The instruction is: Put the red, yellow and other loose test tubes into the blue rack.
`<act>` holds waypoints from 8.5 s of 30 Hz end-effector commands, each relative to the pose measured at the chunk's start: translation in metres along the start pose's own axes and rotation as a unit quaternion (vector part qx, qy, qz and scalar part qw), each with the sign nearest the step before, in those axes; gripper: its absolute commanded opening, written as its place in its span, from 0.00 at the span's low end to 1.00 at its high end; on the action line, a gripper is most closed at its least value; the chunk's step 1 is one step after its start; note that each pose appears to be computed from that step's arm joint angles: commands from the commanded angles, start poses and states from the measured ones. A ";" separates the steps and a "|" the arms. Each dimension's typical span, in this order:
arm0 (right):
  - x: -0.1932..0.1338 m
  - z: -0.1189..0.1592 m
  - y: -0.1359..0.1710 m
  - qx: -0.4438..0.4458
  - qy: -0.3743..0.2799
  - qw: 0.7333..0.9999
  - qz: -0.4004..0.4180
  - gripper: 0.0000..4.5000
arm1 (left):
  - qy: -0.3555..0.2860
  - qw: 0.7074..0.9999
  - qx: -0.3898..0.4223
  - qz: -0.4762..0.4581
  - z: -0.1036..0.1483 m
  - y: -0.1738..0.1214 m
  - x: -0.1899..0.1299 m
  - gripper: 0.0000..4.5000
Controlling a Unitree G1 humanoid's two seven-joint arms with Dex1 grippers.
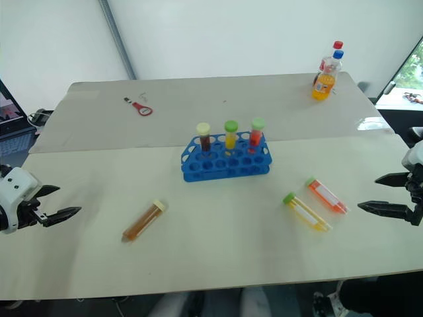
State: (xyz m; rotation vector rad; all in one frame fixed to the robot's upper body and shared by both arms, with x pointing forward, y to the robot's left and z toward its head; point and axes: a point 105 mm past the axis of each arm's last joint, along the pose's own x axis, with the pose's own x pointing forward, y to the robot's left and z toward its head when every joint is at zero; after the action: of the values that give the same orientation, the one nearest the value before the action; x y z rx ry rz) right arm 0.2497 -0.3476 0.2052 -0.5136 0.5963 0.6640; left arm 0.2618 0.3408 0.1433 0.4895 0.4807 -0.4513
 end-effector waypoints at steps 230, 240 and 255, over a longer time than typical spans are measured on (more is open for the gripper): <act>0.213 0.189 0.109 0.104 -0.491 0.846 -0.177 0.67 | -0.299 0.922 0.058 -0.240 0.186 -0.148 0.060 1.00; 0.186 0.162 0.120 0.048 -0.444 0.882 -0.147 0.89 | -0.192 0.955 0.073 -0.216 0.165 -0.124 0.051 1.00; 0.133 0.158 0.193 -0.112 -0.353 0.907 0.202 0.89 | 0.137 0.961 0.018 -0.238 0.073 -0.124 0.028 1.00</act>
State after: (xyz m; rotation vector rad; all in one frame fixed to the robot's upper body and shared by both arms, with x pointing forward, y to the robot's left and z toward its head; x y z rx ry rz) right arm 0.2638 -0.0731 0.1791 -0.3209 -0.0619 1.1901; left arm 0.2421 0.1972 0.1429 0.4565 0.8687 -0.8868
